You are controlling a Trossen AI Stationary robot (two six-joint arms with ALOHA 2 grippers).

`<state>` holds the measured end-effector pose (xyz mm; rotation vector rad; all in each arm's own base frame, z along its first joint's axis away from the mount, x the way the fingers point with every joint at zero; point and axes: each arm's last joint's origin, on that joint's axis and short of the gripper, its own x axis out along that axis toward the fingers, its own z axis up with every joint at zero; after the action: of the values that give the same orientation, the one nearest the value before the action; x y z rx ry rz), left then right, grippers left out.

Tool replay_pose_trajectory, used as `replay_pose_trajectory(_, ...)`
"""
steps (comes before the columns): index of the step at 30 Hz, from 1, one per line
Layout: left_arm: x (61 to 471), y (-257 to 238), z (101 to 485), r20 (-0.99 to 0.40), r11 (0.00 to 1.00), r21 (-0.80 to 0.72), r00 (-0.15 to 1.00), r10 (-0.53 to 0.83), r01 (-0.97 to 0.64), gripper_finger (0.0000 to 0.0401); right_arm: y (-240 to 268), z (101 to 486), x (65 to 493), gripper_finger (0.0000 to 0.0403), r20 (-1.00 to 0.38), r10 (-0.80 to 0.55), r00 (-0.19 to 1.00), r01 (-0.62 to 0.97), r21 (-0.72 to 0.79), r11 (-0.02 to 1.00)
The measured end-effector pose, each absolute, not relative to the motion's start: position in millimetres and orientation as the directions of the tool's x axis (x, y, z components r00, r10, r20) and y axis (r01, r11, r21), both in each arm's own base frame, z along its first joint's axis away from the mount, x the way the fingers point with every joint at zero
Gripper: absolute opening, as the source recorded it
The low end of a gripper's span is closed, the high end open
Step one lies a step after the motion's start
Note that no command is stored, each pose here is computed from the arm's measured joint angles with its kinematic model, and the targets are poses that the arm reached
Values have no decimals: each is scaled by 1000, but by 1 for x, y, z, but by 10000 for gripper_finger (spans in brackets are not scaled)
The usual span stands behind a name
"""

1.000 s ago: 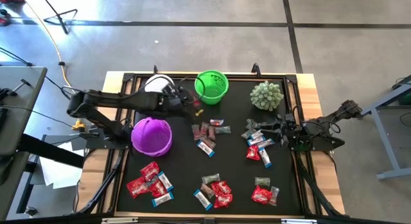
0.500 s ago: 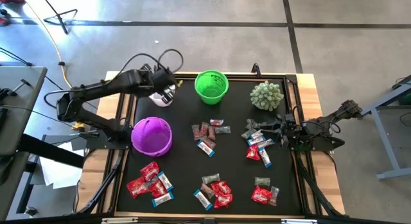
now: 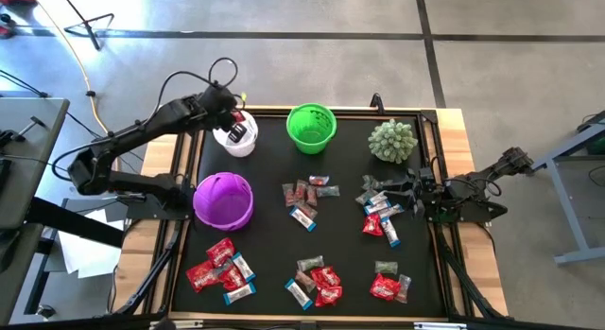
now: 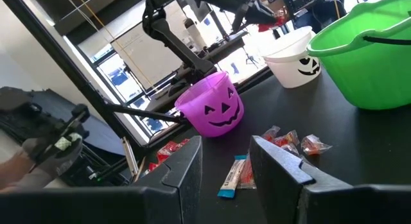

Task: Sort candy
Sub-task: Put the red candy into the white bucket, then put the red gummy into the violet bucket

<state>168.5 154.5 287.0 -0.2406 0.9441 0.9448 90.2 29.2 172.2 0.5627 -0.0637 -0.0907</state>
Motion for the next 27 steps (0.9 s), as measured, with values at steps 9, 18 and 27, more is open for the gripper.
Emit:
replay_pose_trajectory(9, 171, 153, 286, -802, 644, 47, 356, 479, -763, 166, 29, 172, 90, 126, 36, -104, 994, 69, 536, 842)
replay_pose_trajectory(18, 216, 123, 289, -714, 753, -305, 663, 224, -583, 162, 29, 172, 90, 126, 35, -104, 994, 69, 535, 842)
replay_pose_trajectory(27, 284, 95, 230, -803, 701, -392, 594, 56, -596, 166, 29, 172, 90, 126, 36, -106, 994, 71, 535, 842)
